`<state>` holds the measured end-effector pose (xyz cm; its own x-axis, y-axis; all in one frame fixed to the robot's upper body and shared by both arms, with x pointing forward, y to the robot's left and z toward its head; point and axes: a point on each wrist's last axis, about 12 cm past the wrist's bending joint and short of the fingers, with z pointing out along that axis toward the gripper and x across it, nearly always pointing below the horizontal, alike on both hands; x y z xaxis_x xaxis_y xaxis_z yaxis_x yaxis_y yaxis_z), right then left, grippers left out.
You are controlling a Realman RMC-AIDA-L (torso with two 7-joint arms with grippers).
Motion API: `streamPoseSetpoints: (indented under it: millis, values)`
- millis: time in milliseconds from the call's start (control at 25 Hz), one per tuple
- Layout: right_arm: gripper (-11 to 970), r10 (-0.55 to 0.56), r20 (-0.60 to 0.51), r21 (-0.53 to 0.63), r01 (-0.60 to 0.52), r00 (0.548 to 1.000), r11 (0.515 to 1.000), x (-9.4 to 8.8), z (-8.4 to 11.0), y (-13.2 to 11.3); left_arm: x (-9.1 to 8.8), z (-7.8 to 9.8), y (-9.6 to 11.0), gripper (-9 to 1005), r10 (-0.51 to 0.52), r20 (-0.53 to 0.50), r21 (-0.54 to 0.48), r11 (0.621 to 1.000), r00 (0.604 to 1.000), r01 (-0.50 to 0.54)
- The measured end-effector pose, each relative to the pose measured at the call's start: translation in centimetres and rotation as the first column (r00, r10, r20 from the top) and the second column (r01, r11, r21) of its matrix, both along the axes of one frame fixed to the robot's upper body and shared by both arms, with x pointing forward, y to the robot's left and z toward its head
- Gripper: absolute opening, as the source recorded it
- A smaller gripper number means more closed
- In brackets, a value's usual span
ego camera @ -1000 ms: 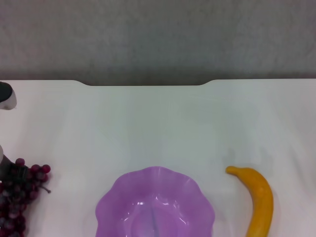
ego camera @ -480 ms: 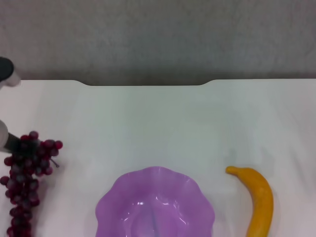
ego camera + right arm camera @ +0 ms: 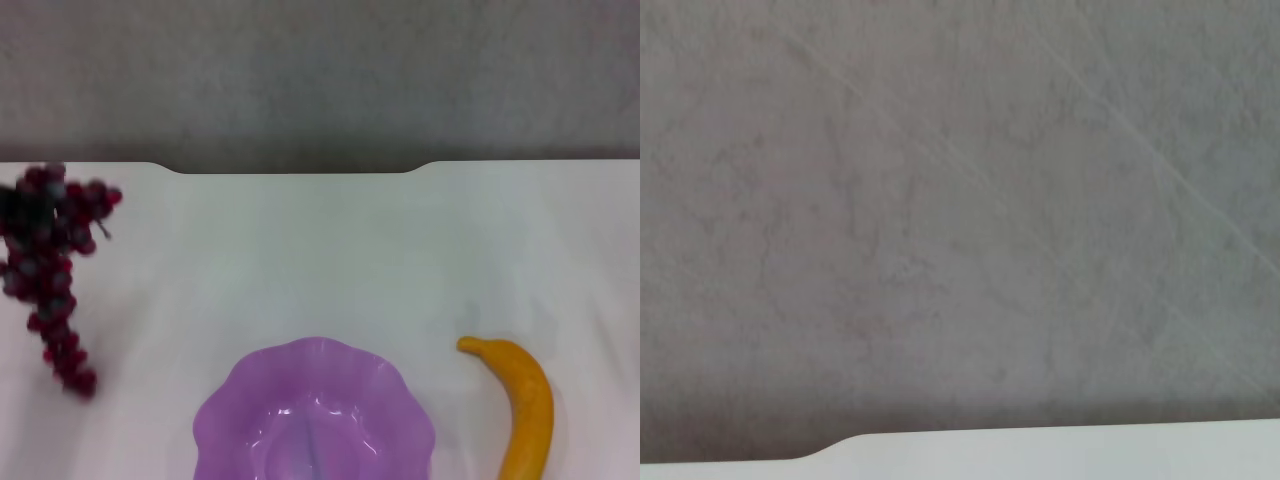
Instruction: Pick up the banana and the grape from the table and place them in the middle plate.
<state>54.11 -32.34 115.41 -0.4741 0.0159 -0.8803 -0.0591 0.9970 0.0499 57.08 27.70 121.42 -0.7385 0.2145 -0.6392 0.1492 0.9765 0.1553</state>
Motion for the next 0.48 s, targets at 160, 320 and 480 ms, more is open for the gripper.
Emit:
streamPoseSetpoints:
  millis: [160,320,480]
  values:
    - [839,0.0,0.0,0.0,0.0,1.0,1.0,0.0,0.0,0.0,-1.3,3.7,-0.6,207,-0.055,0.136,0.007,0.998,0.989,0.055]
    - [838,-0.003,-0.003,0.0,0.003,1.0,1.0,-0.1,-0.1,-0.1,-2.8,5.8,-2.3,206,-0.141,0.213,0.029,0.99,0.967,0.138]
    - [838,-0.007,-0.011,-0.011,0.007,1.0,1.0,-0.2,-0.3,-0.3,-3.0,6.0,-4.4,206,-0.228,0.211,0.052,0.974,0.951,0.222]
